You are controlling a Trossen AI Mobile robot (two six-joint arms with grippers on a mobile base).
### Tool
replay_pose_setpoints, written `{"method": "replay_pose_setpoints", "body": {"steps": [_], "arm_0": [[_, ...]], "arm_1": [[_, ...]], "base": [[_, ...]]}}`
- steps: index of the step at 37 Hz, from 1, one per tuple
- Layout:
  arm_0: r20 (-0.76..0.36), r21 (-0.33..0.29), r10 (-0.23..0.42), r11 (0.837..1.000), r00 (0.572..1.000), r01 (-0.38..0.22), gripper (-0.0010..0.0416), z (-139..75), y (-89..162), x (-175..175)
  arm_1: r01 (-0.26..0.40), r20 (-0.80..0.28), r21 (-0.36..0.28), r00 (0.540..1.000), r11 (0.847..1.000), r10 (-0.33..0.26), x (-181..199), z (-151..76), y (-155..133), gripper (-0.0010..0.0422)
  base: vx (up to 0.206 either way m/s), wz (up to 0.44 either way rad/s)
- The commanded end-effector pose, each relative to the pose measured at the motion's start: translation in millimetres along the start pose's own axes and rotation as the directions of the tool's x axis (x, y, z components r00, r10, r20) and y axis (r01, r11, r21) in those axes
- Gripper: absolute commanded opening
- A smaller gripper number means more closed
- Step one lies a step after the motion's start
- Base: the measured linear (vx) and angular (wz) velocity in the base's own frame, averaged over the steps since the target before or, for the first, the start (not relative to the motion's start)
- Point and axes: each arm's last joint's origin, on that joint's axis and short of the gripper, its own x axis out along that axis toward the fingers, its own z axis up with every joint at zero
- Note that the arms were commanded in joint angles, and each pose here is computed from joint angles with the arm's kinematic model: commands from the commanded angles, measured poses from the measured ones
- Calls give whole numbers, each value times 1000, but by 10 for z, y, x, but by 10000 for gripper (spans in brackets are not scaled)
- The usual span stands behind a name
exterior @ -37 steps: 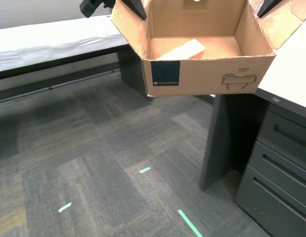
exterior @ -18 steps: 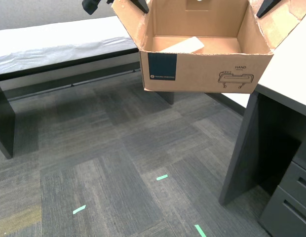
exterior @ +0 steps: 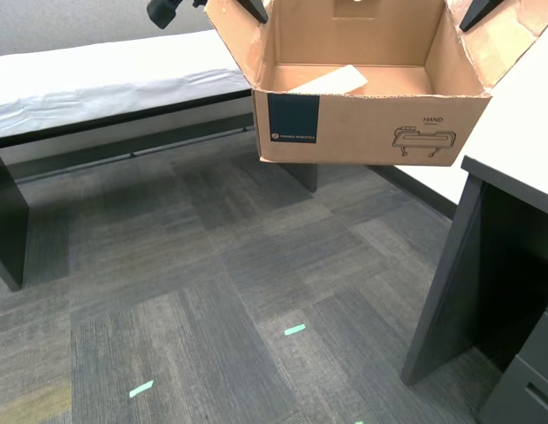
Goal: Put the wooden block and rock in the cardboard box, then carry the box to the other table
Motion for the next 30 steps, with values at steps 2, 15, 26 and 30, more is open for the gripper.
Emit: {"method": "replay_pose_setpoints", "body": {"steps": [2,15,26,30], "arm_0": [[19,-18,32,999,999,-31,-1,23,20,0],[22,-13,31,999,999,-31,-1,26,20,1],[24,-15,31,999,999,-31,-1,28,22,1],[24,-15,31,999,999,-31,-1,29,22,1]], "arm_1": [[40,11,30,999,999,-41,-1,19,-35,-1],[40,8,25,999,999,-40,0,16,-34,-1],[40,8,9,999,999,-40,0,15,-33,-1],[39,7,9,999,999,-39,0,15,-33,-1]], "base": [[109,-39],[112,4],[116,66],[115,84]]}}
